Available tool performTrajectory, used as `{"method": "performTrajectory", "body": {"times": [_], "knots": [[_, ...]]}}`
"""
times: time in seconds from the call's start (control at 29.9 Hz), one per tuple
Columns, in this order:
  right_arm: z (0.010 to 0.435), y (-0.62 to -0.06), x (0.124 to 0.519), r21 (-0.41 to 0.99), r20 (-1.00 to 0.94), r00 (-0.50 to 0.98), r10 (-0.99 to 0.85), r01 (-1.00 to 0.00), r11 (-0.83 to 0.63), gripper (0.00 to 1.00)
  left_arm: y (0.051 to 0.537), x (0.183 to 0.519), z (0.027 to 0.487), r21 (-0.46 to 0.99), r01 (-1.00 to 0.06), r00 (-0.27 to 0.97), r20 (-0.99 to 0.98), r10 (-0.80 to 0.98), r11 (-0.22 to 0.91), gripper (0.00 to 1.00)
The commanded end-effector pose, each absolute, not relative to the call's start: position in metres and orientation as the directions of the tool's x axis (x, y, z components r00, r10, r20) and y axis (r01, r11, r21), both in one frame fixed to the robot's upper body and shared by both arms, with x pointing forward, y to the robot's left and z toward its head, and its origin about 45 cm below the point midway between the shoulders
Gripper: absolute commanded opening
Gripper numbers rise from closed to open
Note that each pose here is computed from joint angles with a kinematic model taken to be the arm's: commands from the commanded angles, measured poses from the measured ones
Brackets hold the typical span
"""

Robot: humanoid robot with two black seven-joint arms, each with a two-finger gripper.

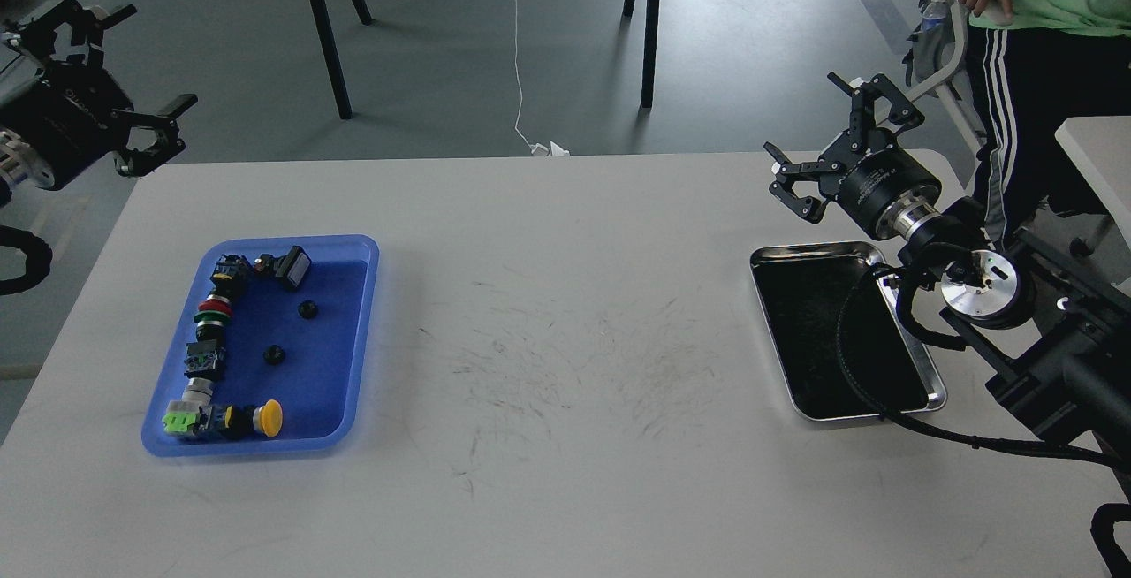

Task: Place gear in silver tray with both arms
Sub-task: 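Raise the left gripper and swing it toward the blue tray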

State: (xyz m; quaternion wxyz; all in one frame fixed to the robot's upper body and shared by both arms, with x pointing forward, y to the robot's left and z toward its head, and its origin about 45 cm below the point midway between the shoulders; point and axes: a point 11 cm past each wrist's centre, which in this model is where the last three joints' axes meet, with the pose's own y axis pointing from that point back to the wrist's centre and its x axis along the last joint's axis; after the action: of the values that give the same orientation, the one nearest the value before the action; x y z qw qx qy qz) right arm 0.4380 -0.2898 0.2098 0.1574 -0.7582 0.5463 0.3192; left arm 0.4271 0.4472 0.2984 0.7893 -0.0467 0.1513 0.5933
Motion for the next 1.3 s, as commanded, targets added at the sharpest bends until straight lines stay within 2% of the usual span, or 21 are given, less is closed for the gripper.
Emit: {"method": "performTrajectory", "body": {"times": [0.0, 0.2, 0.47, 0.6, 0.7, 0.84, 0.97, 1.14, 1.27], "knots": [[0.21, -0.29, 0.438, 0.11, -0.656, 0.2, -0.727, -0.928, -0.355, 0.99, 0.442, 0.429, 0.3, 0.098, -0.948, 0.265, -0.283, 0.922, 0.303, 0.99], [0.209, -0.289, 0.438, 0.11, -0.656, 0.201, -0.727, -0.928, -0.356, 0.99, 0.422, 0.439, 0.309, -0.003, -0.949, 0.294, -0.38, 0.877, 0.316, 0.99], [0.21, -0.291, 0.438, 0.108, -0.659, 0.197, -0.726, -0.93, -0.351, 0.99, 0.425, 0.436, 0.301, -0.012, -0.955, 0.276, -0.401, 0.873, 0.297, 0.99], [0.208, -0.291, 0.437, 0.111, -0.661, 0.194, -0.725, -0.93, -0.35, 0.99, 0.427, 0.429, 0.276, 0.067, -0.959, 0.23, -0.382, 0.895, 0.275, 0.99], [0.207, -0.291, 0.436, 0.113, -0.661, 0.193, -0.725, -0.93, -0.35, 0.99, 0.421, 0.418, 0.254, 0.163, -0.937, 0.244, -0.33, 0.912, 0.31, 0.99], [0.207, -0.292, 0.436, 0.114, -0.66, 0.192, -0.726, -0.93, -0.349, 0.99, 0.432, 0.412, 0.256, 0.207, -0.929, 0.253, -0.256, 0.933, 0.308, 0.99], [0.206, -0.292, 0.435, 0.114, -0.66, 0.191, -0.726, -0.93, -0.349, 0.99, 0.441, 0.411, 0.26, 0.192, -0.951, 0.19, -0.249, 0.95, 0.241, 0.98], [0.205, -0.291, 0.434, 0.115, -0.662, 0.192, -0.725, -0.929, -0.351, 0.99, 0.446, 0.417, 0.281, 0.094, -0.991, 0.075, -0.234, 0.969, 0.099, 0.98], [0.204, -0.291, 0.433, 0.118, -0.663, 0.189, -0.725, -0.929, -0.35, 0.99, 0.432, 0.423, 0.285, 0.046, -0.992, 0.098, -0.287, 0.953, 0.116, 0.98]]}}
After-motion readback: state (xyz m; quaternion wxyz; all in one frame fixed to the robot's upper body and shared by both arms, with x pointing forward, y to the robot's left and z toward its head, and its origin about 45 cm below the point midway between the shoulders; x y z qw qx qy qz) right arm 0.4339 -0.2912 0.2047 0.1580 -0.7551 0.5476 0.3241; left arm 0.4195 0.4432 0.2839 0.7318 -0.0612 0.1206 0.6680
